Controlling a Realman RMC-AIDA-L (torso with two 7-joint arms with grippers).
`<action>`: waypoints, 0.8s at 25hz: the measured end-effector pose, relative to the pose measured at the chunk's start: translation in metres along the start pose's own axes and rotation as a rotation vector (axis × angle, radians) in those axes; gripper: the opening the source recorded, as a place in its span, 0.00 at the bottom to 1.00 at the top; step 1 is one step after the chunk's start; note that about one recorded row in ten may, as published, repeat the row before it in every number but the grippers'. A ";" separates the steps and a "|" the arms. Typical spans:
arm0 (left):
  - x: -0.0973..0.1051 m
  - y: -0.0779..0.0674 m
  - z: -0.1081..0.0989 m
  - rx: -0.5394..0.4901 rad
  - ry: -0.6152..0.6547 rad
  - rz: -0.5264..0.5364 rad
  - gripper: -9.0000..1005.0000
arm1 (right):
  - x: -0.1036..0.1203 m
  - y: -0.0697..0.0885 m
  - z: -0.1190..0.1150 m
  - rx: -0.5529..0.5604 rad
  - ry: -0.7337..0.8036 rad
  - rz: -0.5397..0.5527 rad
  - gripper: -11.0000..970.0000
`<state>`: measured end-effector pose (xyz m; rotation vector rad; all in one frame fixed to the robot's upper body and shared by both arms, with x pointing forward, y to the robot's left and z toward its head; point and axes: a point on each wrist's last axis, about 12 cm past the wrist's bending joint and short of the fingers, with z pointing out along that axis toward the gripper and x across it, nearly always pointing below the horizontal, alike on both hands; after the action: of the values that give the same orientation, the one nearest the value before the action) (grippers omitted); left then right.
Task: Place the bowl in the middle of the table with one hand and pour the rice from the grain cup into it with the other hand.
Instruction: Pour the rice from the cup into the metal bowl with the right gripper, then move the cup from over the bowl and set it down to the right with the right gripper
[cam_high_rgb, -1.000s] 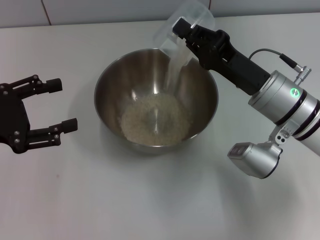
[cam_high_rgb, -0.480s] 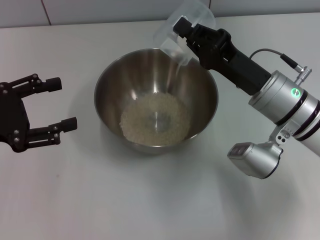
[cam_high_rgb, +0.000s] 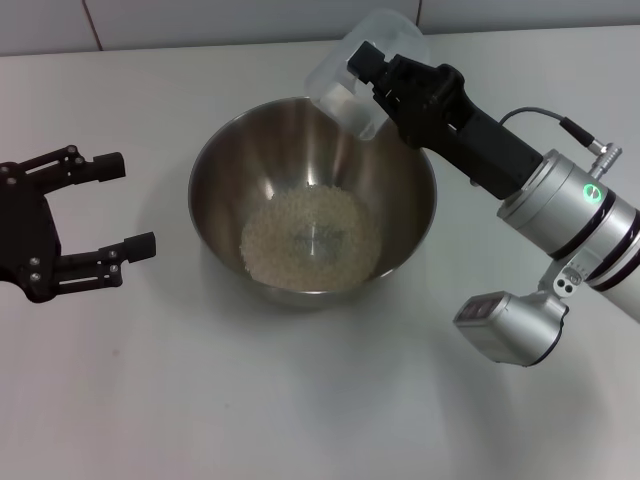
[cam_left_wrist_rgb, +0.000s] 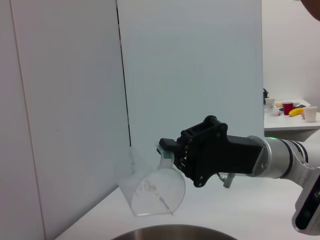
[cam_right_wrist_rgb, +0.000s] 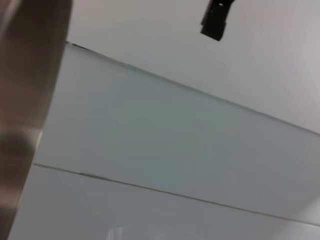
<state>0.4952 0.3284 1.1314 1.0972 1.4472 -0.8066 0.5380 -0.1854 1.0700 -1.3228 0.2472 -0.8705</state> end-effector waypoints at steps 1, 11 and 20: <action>0.000 0.000 0.000 0.000 -0.001 0.000 0.83 | -0.001 0.000 0.000 0.002 0.005 0.013 0.02; 0.000 -0.001 0.002 0.004 -0.007 -0.004 0.83 | 0.006 -0.006 0.004 0.111 0.319 0.520 0.02; -0.002 0.001 0.005 0.011 -0.012 -0.003 0.83 | 0.021 0.006 -0.016 0.172 0.429 1.079 0.02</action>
<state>0.4981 0.3232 1.1330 1.0971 1.4360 -0.8226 0.5449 -0.2114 1.0670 -0.6463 1.0781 -0.2131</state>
